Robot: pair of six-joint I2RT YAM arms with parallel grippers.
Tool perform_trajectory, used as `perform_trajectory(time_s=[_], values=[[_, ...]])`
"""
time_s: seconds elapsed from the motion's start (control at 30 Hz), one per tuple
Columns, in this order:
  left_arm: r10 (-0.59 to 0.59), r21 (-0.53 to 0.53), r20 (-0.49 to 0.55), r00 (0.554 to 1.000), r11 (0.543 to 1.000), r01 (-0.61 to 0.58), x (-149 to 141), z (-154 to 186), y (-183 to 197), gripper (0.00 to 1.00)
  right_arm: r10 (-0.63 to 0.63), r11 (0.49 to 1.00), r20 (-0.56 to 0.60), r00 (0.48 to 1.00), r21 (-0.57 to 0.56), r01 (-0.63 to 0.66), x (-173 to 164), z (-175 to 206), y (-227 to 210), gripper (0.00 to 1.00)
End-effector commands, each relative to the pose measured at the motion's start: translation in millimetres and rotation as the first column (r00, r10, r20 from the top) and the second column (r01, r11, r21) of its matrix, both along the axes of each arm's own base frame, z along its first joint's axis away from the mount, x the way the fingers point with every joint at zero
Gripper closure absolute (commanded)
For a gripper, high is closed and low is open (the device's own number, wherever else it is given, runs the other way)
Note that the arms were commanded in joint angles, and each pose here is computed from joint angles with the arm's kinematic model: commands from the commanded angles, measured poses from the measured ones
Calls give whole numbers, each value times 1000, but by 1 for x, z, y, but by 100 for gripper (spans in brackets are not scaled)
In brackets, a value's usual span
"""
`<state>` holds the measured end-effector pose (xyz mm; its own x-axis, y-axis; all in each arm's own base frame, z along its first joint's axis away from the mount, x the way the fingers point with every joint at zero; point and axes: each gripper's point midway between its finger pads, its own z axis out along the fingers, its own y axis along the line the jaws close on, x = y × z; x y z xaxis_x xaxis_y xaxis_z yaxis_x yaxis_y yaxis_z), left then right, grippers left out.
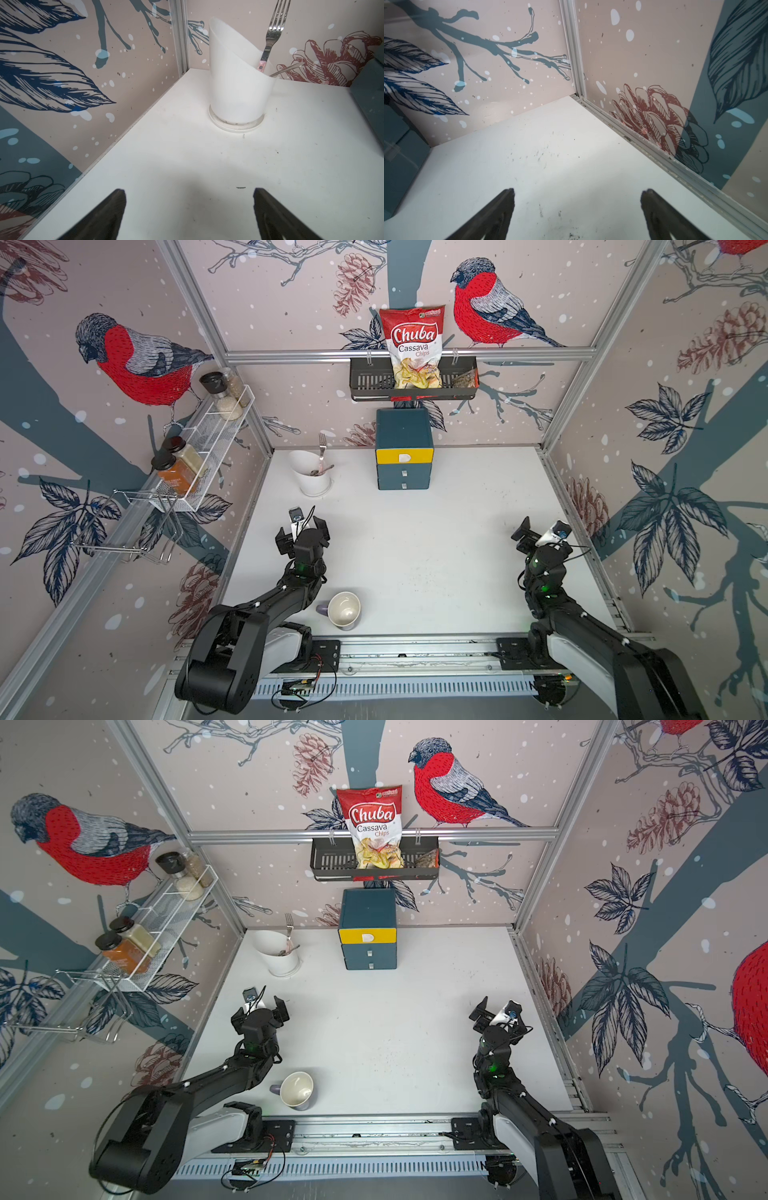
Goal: Put the binder clips in the drawer according to color
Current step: Reset both arms
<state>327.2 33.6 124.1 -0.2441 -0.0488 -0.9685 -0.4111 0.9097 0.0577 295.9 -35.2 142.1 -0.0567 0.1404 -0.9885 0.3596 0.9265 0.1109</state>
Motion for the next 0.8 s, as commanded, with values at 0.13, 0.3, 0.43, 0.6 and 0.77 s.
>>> perform_trajectory(time_s=[0.13,0.3,0.43,0.6,0.77], values=[[-86,20,159,984,996,84,20,27,-8,1,62,995,169,984,-91,-47,11,33,4,0],[-82,17,195,978,997,80,18,30,0,1,100,991,161,982,-102,-84,15,22,7,0],[-64,6,226,972,998,65,12,28,7,1,121,988,187,975,-112,-101,15,19,10,0],[-84,7,223,971,996,84,19,22,4,1,120,989,192,974,-114,-99,16,19,9,0],[-128,31,181,975,992,125,36,10,-4,2,171,980,91,981,-119,-160,36,5,19,0]])
